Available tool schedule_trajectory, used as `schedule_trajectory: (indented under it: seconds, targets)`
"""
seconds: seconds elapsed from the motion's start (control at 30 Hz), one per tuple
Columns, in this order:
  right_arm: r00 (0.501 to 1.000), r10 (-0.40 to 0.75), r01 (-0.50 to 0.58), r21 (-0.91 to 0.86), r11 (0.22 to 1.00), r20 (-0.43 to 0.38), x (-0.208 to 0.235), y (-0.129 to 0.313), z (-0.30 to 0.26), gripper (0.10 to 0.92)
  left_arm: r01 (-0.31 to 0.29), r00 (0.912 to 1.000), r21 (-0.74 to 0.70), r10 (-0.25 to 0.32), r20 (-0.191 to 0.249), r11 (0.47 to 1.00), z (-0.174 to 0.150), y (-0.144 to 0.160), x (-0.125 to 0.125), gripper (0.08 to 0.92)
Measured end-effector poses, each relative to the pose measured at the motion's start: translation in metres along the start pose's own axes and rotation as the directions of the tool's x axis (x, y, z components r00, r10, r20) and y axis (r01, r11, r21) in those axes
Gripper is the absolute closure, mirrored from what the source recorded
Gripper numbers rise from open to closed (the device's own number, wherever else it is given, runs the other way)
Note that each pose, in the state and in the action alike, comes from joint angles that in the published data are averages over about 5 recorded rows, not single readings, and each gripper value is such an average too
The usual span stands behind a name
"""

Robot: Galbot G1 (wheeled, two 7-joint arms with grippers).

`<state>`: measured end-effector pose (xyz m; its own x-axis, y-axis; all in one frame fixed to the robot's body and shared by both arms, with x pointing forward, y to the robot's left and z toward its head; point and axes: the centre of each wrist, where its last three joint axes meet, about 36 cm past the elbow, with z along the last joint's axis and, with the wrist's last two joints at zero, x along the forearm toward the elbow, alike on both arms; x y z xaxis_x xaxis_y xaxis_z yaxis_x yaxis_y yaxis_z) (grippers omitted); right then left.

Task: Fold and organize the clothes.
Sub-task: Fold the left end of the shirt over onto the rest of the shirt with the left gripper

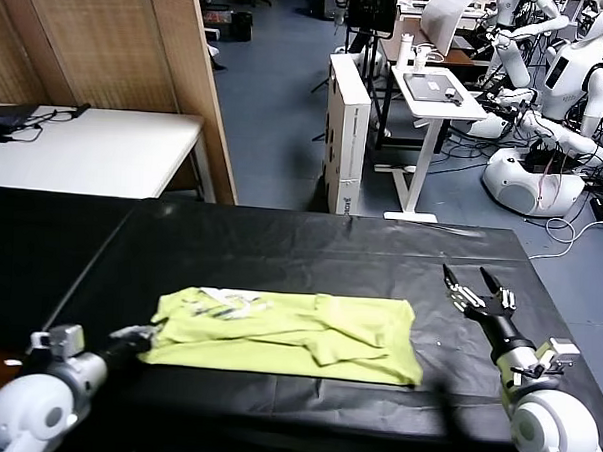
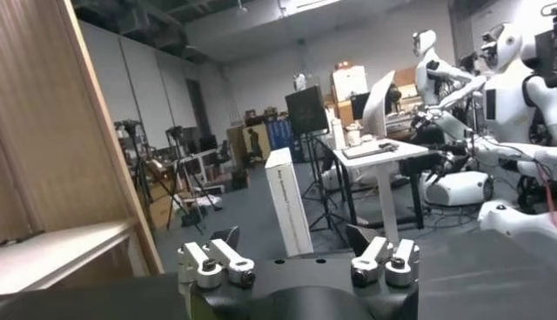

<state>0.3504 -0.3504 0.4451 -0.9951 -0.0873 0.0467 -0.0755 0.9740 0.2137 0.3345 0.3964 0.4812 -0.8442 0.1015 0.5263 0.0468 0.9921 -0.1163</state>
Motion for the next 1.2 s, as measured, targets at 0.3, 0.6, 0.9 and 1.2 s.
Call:
schedule_trajectory:
  seconds: [0.3,0.6,0.9,1.2]
  targets:
    - [1.000,0.017,-0.016,0.031,0.999,0.000,0.013,-0.002,0.004,0.115,-0.074,0.9972,0.122,0.074,0.008,0.990,-0.004,-0.034,0.012,0.816]
    - [0.997,0.069,-0.066,0.086,0.994,-0.029,0.035,-0.010,0.013,0.115,-0.277,0.9572,0.278,0.289,-0.003,0.920,0.015,-0.094,-0.012,0.816]
    - [0.994,0.100,-0.094,0.105,0.990,-0.054,0.047,-0.010,0.024,0.115,-0.399,0.9087,0.329,0.417,0.016,0.856,0.018,-0.153,-0.036,0.816]
    - [0.994,0.100,-0.094,0.106,0.990,-0.054,0.046,-0.010,0.025,0.115,-0.462,0.8744,0.340,0.485,0.021,0.819,0.016,-0.201,-0.050,0.816]
